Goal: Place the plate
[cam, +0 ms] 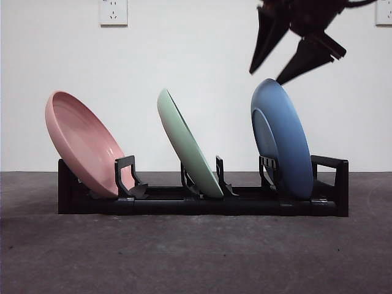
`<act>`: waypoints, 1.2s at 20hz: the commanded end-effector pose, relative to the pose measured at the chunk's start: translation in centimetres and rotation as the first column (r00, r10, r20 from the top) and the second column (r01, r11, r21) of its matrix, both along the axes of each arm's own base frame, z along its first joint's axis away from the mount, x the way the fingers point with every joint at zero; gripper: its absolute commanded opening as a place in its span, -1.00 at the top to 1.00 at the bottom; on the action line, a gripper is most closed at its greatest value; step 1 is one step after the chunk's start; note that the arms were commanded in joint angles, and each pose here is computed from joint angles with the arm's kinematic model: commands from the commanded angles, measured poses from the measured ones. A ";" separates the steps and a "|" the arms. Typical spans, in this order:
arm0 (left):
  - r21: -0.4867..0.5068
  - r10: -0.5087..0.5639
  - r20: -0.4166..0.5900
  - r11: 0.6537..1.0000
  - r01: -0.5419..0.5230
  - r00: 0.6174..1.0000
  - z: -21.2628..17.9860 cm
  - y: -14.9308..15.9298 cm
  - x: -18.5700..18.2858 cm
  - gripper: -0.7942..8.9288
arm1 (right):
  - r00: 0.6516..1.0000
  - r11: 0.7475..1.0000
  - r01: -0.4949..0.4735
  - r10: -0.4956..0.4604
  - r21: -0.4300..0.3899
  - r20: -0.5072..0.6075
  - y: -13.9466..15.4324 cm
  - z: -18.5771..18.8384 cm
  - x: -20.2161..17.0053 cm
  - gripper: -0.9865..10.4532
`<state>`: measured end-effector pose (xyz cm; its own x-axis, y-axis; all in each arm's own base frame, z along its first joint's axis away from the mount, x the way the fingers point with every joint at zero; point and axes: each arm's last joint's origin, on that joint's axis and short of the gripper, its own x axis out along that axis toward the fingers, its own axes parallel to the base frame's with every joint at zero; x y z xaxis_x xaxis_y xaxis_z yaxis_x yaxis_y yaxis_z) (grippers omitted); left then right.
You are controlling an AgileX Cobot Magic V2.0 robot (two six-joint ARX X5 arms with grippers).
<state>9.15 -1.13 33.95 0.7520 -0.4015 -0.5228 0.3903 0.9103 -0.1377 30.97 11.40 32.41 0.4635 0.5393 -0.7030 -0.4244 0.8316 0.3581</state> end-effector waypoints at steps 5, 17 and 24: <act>0.006 -0.002 0.028 1.000 0.002 1.000 0.7 0.0 0.0 0.21 | 0.999 0.999 -0.031 0.032 -0.022 0.031 0.5 0.0 0.5 0.74; 0.006 -0.002 0.027 1.000 0.002 1.000 0.7 0.0 0.0 0.21 | 0.999 0.998 -0.047 0.046 -0.038 -0.018 1.1 -1.0 0.8 0.76; 0.005 -0.002 0.027 1.000 0.002 1.000 0.7 0.0 0.0 0.21 | 0.996 0.995 -0.092 0.092 0.029 0.009 1.0 0.4 -0.1 0.80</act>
